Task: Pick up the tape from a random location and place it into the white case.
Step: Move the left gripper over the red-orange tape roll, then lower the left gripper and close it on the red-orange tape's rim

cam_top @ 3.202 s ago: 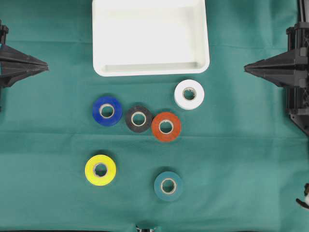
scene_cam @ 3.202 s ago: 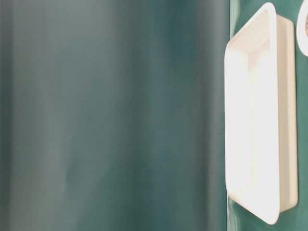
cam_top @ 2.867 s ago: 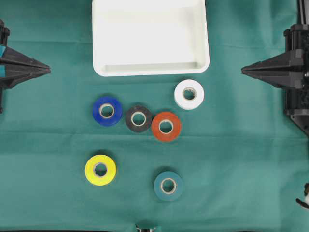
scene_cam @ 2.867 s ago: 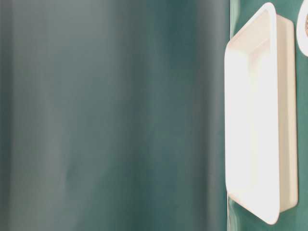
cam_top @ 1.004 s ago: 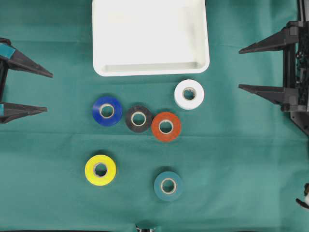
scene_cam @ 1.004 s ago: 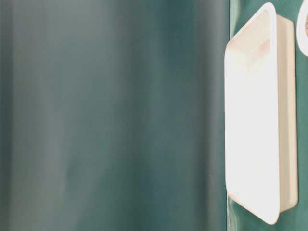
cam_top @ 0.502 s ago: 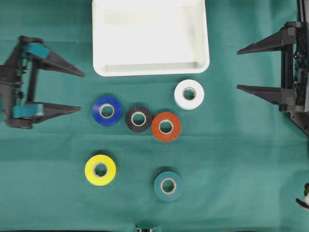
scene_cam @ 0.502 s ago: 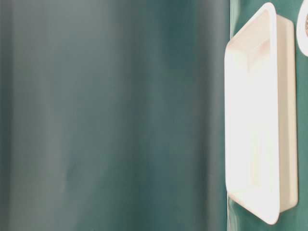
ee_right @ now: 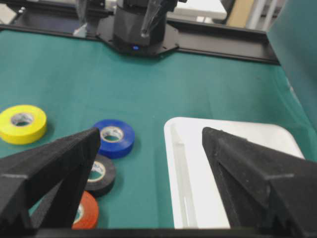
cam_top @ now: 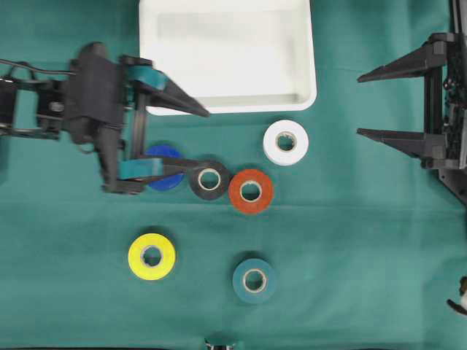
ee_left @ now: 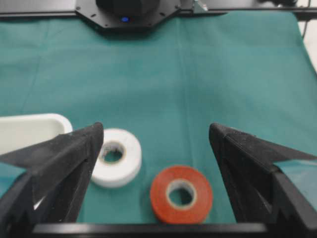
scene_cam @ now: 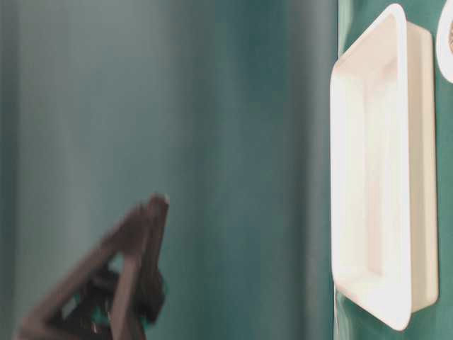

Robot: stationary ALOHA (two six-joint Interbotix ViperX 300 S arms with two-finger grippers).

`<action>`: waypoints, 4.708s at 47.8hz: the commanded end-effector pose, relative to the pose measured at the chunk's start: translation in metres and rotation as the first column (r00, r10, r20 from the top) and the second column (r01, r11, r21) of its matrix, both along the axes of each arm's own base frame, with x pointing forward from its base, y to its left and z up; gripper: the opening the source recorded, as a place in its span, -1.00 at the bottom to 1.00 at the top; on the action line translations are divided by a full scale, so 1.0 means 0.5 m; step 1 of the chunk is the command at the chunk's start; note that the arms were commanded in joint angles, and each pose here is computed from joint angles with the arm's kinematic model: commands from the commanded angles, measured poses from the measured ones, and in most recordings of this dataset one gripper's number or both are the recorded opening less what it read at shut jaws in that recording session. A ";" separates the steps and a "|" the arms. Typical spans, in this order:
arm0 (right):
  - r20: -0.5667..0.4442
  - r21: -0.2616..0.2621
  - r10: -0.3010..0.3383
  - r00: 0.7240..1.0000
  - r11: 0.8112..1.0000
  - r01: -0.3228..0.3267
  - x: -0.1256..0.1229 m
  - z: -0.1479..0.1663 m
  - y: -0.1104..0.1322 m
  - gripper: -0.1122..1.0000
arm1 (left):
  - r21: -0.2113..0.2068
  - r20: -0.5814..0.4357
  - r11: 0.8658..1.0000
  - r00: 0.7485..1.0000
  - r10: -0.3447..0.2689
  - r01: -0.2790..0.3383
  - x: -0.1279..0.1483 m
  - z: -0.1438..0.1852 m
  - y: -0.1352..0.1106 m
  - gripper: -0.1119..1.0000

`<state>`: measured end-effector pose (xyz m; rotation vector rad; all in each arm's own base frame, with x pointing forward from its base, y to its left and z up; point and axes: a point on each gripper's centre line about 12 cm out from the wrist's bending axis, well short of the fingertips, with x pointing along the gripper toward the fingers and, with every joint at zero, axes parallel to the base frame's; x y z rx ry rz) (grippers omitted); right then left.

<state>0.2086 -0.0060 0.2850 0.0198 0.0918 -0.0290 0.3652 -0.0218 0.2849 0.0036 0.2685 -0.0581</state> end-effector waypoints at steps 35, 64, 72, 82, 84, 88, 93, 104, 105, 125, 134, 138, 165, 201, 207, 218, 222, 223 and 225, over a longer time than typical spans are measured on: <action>0.010 -0.017 0.000 1.000 1.000 0.001 0.009 0.014 -0.001 0.87 | 0.001 -0.015 1.000 1.000 0.001 -0.001 0.171 0.018 -0.009 1.00; -0.013 -0.015 -0.001 1.000 1.000 0.001 0.010 0.012 -0.001 0.87 | -0.013 -0.367 1.000 0.930 0.011 -0.017 0.217 -0.008 -0.014 0.99; -0.017 -0.013 -0.002 1.000 1.000 0.001 0.009 0.014 -0.002 0.87 | -0.015 -0.486 0.999 0.874 0.018 -0.029 0.237 -0.008 -0.015 0.99; -0.019 -0.013 -0.002 1.000 1.000 0.001 0.010 0.013 -0.002 0.87 | -0.019 -0.589 0.999 0.808 0.027 -0.047 0.252 -0.001 -0.016 0.99; -0.020 -0.015 -0.001 1.000 1.000 0.001 0.010 0.012 -0.002 0.87 | -0.017 -0.604 0.999 0.796 0.030 -0.050 0.256 0.002 -0.016 0.99; -0.023 -0.015 -0.001 1.000 1.000 0.001 0.011 0.011 -0.002 0.87 | -0.014 -0.613 0.999 0.790 0.031 -0.050 0.261 0.006 -0.016 0.99; -0.028 -0.014 -0.001 1.000 1.000 0.001 0.013 0.009 -0.002 0.87 | -0.013 -0.613 0.999 0.790 0.032 -0.050 0.262 0.005 -0.016 0.99; -0.033 -0.014 0.000 0.999 1.000 -0.001 0.013 0.008 -0.001 0.87 | -0.011 -0.626 0.999 0.779 0.032 -0.050 0.255 -0.005 -0.016 0.99; -0.033 -0.013 -0.002 0.999 1.000 0.001 0.013 0.008 -0.002 0.87 | -0.011 -0.626 0.999 0.779 0.032 -0.050 0.255 -0.005 -0.016 0.99; -0.033 -0.013 -0.002 0.999 1.000 0.001 0.013 0.008 -0.002 0.87 | -0.008 -0.638 0.999 0.770 0.034 -0.050 0.250 -0.018 -0.015 0.99; -0.036 -0.014 -0.001 0.999 1.000 0.001 0.014 0.006 -0.002 0.87 | -0.011 -0.627 0.999 0.778 0.033 -0.051 0.252 -0.037 -0.016 0.99; -0.036 -0.013 -0.002 0.999 1.000 0.001 0.014 0.006 -0.002 0.87 | -0.012 -0.620 0.999 0.784 0.032 -0.051 0.253 -0.052 -0.016 0.99; -0.045 -0.014 -0.001 0.999 1.000 0.001 0.017 0.002 -0.002 0.87 | -0.006 -0.666 0.999 0.745 0.036 -0.054 0.261 -0.238 -0.015 0.99; -0.057 -0.015 -0.001 0.998 1.000 0.001 0.016 -0.001 -0.002 0.87 | 0.001 -0.709 0.999 0.704 0.039 -0.054 0.263 -0.311 -0.015 0.99; -0.057 -0.014 -0.002 0.998 1.000 0.001 0.016 -0.001 -0.002 0.87 | 0.001 -0.709 0.998 0.704 0.040 -0.055 0.263 -0.311 -0.013 0.99; -0.065 -0.013 -0.002 0.998 1.000 0.001 0.018 -0.005 -0.002 0.87 | 0.001 -0.712 0.998 0.701 0.040 -0.055 0.262 -0.311 -0.013 0.98; -0.069 -0.013 -0.002 0.998 1.000 0.001 0.019 -0.006 -0.002 0.87 | 0.002 -0.715 0.999 0.698 0.039 -0.054 0.261 -0.312 -0.015 0.94; -0.071 -0.013 -0.002 0.997 1.000 0.001 0.019 -0.006 -0.002 0.87 | 0.002 -0.717 0.999 0.696 0.038 -0.052 0.261 -0.312 -0.016 0.90; -0.071 -0.013 -0.002 0.997 1.000 0.001 0.019 -0.006 -0.002 0.87 | 0.003 -0.719 0.999 0.694 0.038 -0.052 0.260 -0.313 -0.016 0.77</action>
